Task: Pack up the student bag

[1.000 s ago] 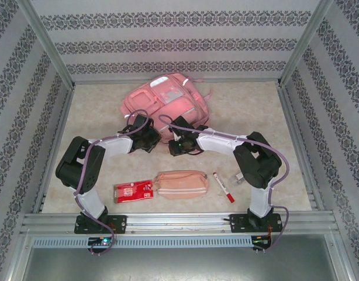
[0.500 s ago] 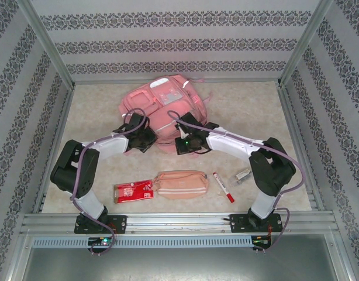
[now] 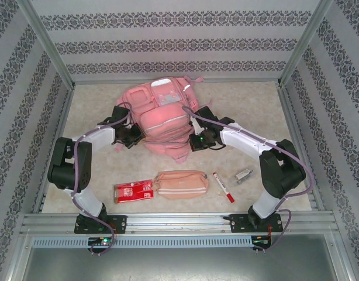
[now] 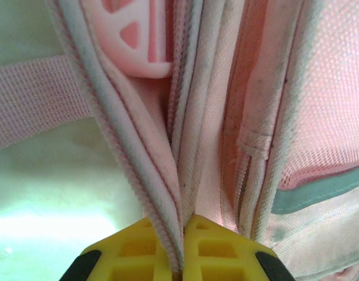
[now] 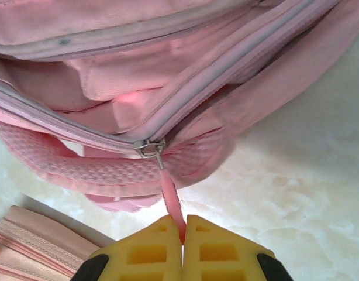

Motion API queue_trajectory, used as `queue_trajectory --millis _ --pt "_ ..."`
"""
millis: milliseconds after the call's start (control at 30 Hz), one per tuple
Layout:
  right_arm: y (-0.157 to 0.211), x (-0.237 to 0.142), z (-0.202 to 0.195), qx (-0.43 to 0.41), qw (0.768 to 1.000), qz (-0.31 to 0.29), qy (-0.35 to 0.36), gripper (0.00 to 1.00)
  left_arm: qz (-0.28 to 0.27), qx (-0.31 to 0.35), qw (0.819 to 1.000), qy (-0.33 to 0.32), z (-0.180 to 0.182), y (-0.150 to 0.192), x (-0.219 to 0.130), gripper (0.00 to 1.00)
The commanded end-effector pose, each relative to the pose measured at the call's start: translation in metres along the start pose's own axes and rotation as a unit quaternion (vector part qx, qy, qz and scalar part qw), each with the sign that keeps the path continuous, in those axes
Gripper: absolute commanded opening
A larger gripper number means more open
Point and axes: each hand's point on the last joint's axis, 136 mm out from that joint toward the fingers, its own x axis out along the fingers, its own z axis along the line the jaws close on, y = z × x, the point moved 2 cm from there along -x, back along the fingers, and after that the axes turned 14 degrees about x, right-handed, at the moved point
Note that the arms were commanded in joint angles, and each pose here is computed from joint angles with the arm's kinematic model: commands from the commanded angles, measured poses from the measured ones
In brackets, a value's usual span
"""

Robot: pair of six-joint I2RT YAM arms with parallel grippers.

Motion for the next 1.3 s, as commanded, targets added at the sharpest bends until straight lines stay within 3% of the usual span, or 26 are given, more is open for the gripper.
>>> queue_trajectory --millis 0,167,200,267,367,467,567,700,833,1033,1267 --pt "0.013 -0.008 -0.025 -0.004 0.999 0.029 0.042 0.00 -0.001 0.075 0.997 -0.035 0.021 -0.033 -0.012 0.00" --pt "0.018 -0.007 0.009 -0.042 0.998 0.045 -0.030 0.00 0.009 0.141 0.988 -0.063 0.022 -0.068 -0.013 0.03" --pt "0.019 -0.007 0.018 -0.054 0.997 0.046 -0.038 0.00 0.000 0.137 0.989 -0.063 0.021 -0.077 -0.015 0.07" --pt "0.020 -0.006 0.034 -0.070 0.995 0.045 -0.055 0.00 -0.020 0.114 0.992 -0.060 0.018 -0.091 -0.025 0.30" --pt "0.019 -0.006 0.054 -0.082 0.993 0.042 -0.078 0.00 -0.043 0.085 0.994 -0.051 0.007 -0.094 -0.044 0.34" --pt "0.014 -0.008 0.053 -0.077 0.994 0.036 -0.073 0.01 -0.042 0.030 0.998 -0.048 0.006 -0.070 -0.058 0.42" --pt "0.007 -0.011 0.044 -0.057 0.993 0.034 -0.097 0.32 -0.032 -0.008 0.998 -0.046 0.004 -0.027 -0.056 0.45" --pt "-0.009 -0.012 0.042 -0.057 0.991 0.029 -0.114 0.43 -0.027 -0.049 0.998 -0.020 -0.015 0.017 -0.042 0.49" --pt "-0.031 0.000 0.050 -0.020 0.986 0.042 -0.162 0.48 -0.072 -0.086 0.994 0.007 -0.035 0.022 -0.034 0.52" --pt "-0.051 0.025 0.057 -0.012 0.983 0.044 -0.177 0.49 -0.124 -0.109 0.986 -0.013 -0.048 0.014 -0.029 0.55" --pt "-0.056 0.035 0.061 -0.009 0.982 0.044 -0.185 0.49 -0.154 -0.145 0.977 -0.023 -0.042 0.005 -0.011 0.56"
